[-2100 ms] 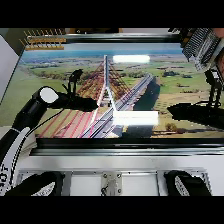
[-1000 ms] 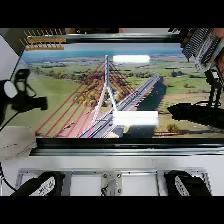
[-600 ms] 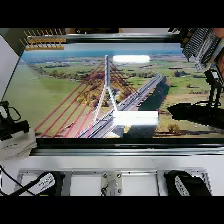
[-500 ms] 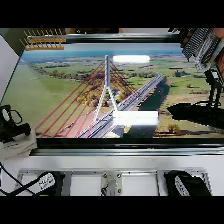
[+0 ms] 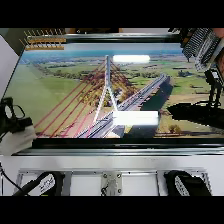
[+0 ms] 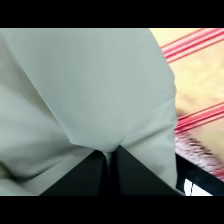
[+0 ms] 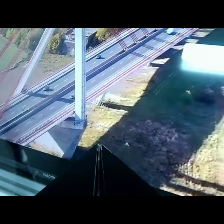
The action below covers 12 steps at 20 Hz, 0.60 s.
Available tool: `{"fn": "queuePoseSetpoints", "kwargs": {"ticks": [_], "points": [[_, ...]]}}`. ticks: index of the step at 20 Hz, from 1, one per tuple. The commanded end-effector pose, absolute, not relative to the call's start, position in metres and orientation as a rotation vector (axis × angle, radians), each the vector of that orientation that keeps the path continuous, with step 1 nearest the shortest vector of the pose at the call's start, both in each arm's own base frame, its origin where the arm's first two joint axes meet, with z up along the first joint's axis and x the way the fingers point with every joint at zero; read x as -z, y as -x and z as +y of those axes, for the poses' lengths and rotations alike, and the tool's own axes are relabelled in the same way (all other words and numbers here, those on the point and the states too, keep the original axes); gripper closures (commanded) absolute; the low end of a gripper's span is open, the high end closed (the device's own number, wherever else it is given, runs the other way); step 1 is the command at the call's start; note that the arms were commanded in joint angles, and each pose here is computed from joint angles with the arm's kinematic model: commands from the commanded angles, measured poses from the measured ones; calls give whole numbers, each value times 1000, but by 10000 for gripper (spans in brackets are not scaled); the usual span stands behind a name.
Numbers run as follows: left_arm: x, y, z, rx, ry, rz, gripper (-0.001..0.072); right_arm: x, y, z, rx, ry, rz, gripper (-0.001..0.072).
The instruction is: Fold the clothes and pants, and hang the long-sleeved shirts on hangers.
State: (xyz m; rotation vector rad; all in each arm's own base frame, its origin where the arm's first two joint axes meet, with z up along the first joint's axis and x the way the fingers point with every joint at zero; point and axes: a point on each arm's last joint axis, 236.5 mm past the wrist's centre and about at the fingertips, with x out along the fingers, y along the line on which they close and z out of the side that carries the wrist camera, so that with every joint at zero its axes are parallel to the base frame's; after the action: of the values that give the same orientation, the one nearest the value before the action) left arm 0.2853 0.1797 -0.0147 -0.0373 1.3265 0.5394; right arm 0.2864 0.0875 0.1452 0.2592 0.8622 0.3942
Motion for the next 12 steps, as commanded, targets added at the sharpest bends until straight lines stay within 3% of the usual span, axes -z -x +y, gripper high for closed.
{"fn": "queuePoseSetpoints", "kwargs": {"ticks": [1,3,6,12], "points": [[-117,-341,94,-328,8,990,699,-146,-286,88,-395,-259,862,695],[-195,-351,18,-121,-19,767,699,-146,-286,88,-395,-259,862,696],[-270,-328,-78,150,-27,574,699,-152,-291,92,-406,-284,833,695],[-300,-308,-203,462,18,529,699,-170,-291,114,-494,-371,788,696]]}}
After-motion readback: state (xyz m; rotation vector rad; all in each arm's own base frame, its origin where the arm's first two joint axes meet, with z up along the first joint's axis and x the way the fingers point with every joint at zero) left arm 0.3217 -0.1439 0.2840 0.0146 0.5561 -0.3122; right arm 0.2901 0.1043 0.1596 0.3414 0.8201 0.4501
